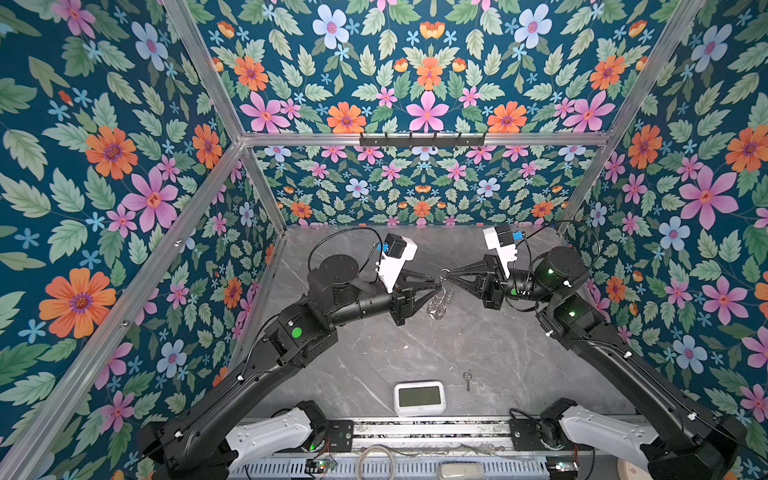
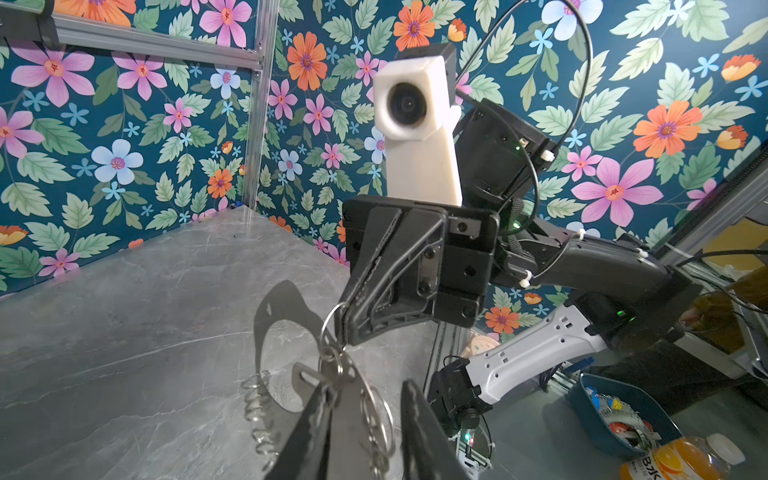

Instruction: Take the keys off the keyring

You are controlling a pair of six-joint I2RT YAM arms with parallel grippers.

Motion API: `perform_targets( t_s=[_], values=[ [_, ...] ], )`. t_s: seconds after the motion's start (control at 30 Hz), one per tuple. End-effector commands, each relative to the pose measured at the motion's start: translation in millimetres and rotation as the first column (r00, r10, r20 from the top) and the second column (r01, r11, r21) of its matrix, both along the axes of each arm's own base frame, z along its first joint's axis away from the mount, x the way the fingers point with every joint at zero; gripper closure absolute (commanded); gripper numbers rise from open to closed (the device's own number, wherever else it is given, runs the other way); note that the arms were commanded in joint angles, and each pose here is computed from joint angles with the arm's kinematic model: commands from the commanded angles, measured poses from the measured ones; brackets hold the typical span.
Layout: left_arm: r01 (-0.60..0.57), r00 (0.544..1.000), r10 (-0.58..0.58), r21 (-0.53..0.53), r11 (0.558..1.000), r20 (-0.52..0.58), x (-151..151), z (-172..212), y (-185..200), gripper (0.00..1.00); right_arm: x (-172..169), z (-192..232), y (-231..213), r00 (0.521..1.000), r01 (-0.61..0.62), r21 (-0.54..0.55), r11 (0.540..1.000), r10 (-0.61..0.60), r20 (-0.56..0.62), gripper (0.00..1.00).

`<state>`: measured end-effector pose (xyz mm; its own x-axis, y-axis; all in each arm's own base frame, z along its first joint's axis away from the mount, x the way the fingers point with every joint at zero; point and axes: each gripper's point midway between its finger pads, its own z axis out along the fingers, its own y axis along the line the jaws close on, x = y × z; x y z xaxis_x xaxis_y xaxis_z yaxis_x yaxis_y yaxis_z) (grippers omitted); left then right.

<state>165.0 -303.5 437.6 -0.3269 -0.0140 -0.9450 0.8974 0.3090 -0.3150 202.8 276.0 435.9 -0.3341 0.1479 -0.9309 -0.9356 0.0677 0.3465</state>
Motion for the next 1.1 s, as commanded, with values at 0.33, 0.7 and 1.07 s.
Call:
perform_targets(
  t_s=[0.33,0.7,1.07],
  values=[
    [0.027,0.999,-0.025,-0.04,0.999,0.036,2.4,13.2,-8.8,0.78,-11.1,25.2,-6.7,0.998,-0.018,0.106,0.994,0.012,0.06,1.0],
    [-0.101,0.986,0.106,-0.045,0.994,0.126,4.6,21.2,22.5,0.79,-14.8,24.9,-9.0,0.997,-0.008,0.089,0.996,0.001,0.078,1.0],
    [0.003,0.981,0.003,-0.031,1.0,0.195,2.3,22.5,-0.8,0.73,-22.6,26.9,-7.6,0.996,-0.04,0.084,0.996,0.032,0.086,1.0]
  ],
)
